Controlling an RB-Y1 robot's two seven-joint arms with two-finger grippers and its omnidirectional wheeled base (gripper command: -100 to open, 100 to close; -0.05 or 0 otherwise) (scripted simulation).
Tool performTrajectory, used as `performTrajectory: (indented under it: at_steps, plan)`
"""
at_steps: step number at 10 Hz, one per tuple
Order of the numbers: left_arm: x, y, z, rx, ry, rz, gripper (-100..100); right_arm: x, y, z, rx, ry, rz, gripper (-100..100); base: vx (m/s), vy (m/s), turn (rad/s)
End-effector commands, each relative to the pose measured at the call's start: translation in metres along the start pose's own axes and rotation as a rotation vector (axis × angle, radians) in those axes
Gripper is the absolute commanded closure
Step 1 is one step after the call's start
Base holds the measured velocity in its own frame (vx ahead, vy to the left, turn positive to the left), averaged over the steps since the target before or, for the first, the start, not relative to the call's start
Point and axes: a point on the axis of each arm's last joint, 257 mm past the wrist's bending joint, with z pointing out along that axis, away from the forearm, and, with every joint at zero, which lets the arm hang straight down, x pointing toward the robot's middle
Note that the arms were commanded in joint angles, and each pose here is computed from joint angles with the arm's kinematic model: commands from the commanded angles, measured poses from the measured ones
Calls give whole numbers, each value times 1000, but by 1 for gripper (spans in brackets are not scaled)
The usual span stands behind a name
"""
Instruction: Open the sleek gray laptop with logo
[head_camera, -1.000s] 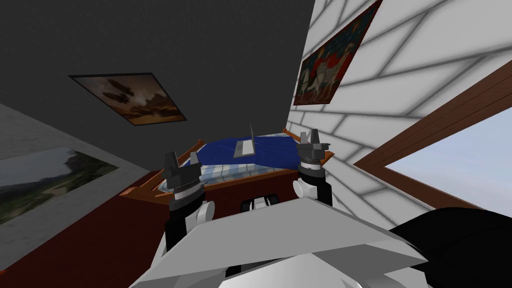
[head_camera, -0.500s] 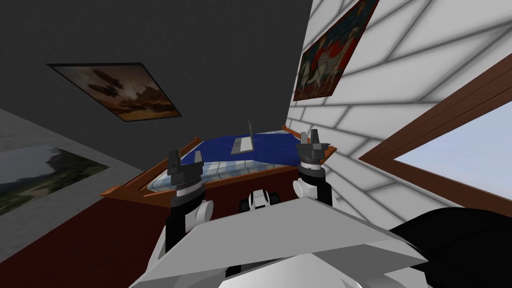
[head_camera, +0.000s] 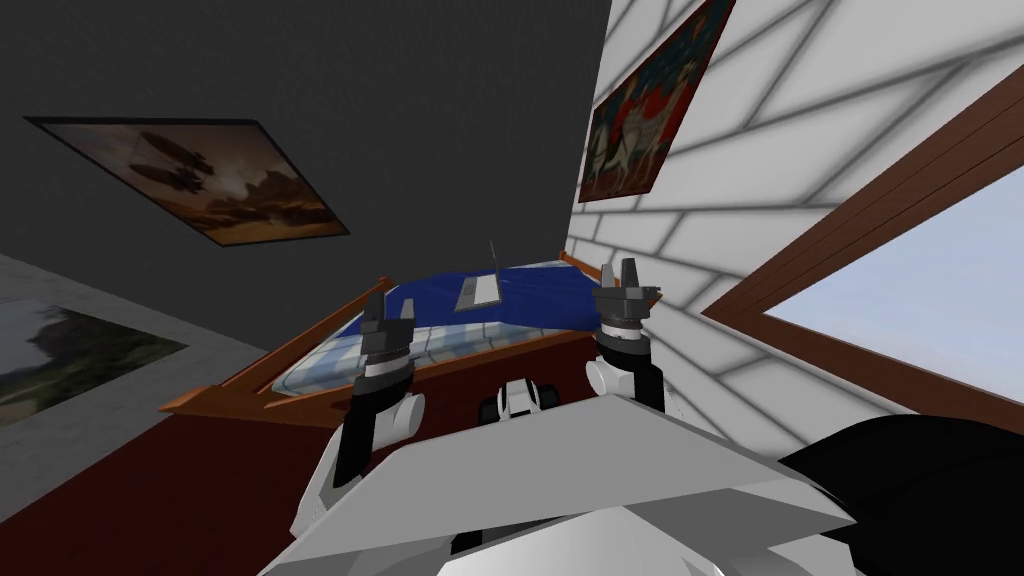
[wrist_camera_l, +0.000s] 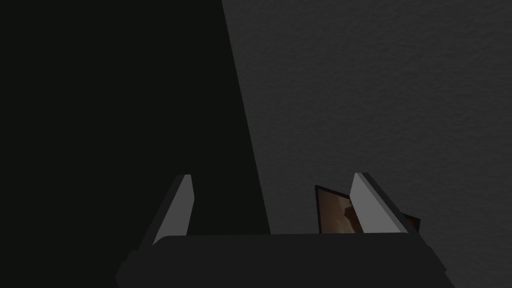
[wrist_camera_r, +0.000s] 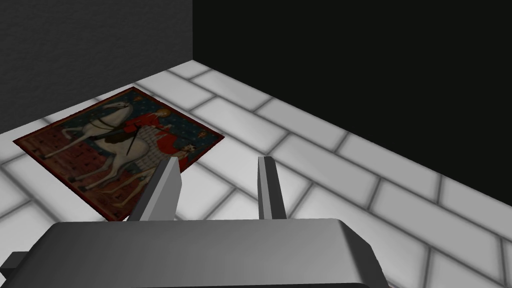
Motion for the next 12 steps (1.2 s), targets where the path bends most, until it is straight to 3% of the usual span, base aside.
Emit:
performTrajectory:
  at_steps: [1, 12]
  plan:
    - [2, 15, 7, -44, 16, 17, -100, 0, 0, 0, 0, 0, 0, 0, 5, -30, -66]
    - [3, 75, 38, -219, 37, 92, -100, 0, 0, 0, 0, 0, 0, 0, 9, -39, -70]
